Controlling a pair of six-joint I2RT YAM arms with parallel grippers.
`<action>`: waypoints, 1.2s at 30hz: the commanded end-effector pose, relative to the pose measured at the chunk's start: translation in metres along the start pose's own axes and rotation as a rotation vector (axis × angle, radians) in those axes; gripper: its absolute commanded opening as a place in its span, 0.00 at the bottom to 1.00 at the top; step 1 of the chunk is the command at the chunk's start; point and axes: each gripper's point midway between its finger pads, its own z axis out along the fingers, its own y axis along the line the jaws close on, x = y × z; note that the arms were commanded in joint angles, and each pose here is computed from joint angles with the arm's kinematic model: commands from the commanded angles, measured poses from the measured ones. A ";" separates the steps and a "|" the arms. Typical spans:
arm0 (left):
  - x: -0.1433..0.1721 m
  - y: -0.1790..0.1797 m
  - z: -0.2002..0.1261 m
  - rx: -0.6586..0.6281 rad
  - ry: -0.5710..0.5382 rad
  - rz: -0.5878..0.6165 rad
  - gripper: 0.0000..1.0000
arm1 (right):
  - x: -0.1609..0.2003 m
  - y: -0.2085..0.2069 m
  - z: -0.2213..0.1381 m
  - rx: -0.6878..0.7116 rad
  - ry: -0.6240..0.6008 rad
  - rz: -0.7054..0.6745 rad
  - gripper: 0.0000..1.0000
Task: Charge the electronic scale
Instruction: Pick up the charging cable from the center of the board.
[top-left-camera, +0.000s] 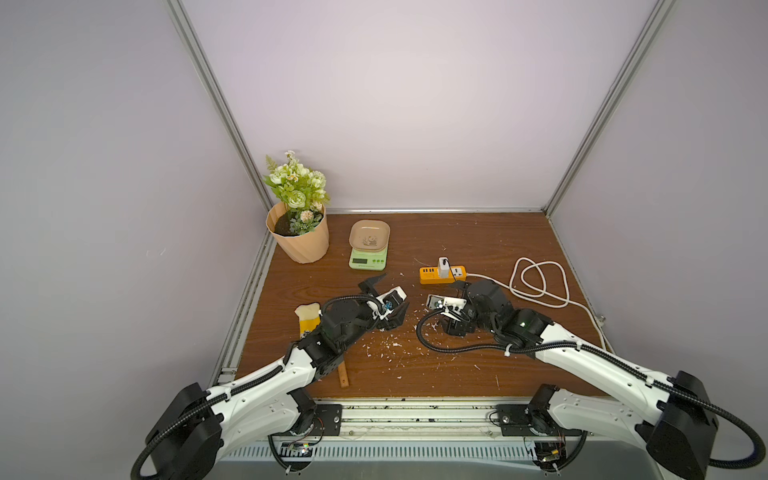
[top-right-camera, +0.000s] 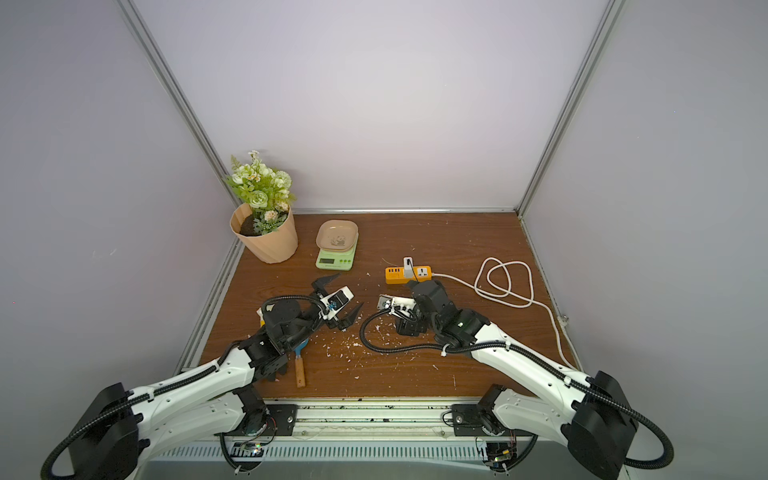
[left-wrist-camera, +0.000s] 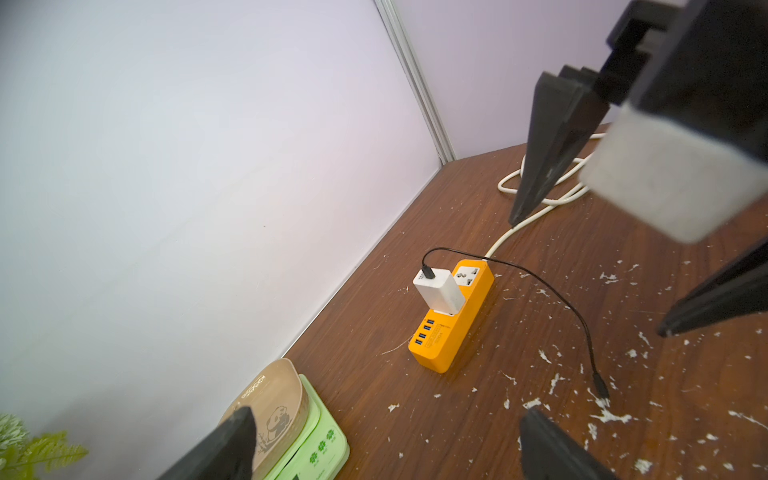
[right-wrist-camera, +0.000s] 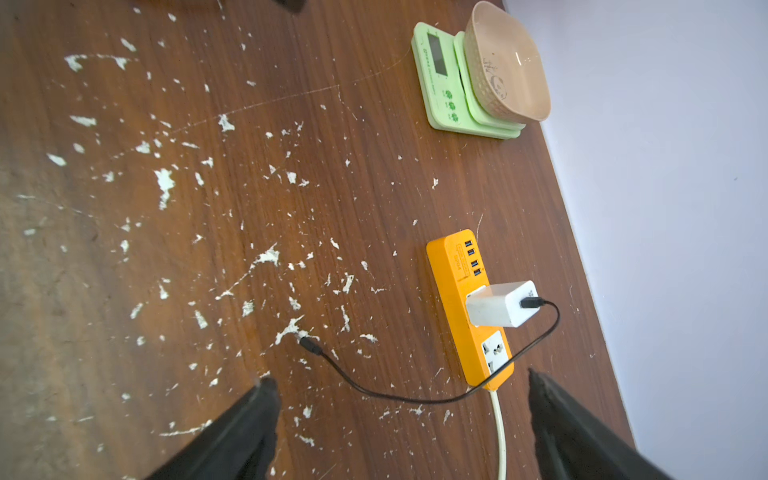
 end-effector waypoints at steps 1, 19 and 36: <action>-0.005 0.004 -0.004 -0.022 -0.024 0.006 0.99 | -0.008 0.003 0.008 -0.020 -0.031 -0.067 0.94; -0.006 0.003 -0.003 -0.011 -0.026 0.009 0.98 | 0.019 0.021 0.035 -0.071 0.042 -0.129 0.90; -0.021 0.012 -0.025 -0.039 -0.086 0.016 0.98 | 0.064 0.011 0.065 -0.102 0.173 -0.116 0.81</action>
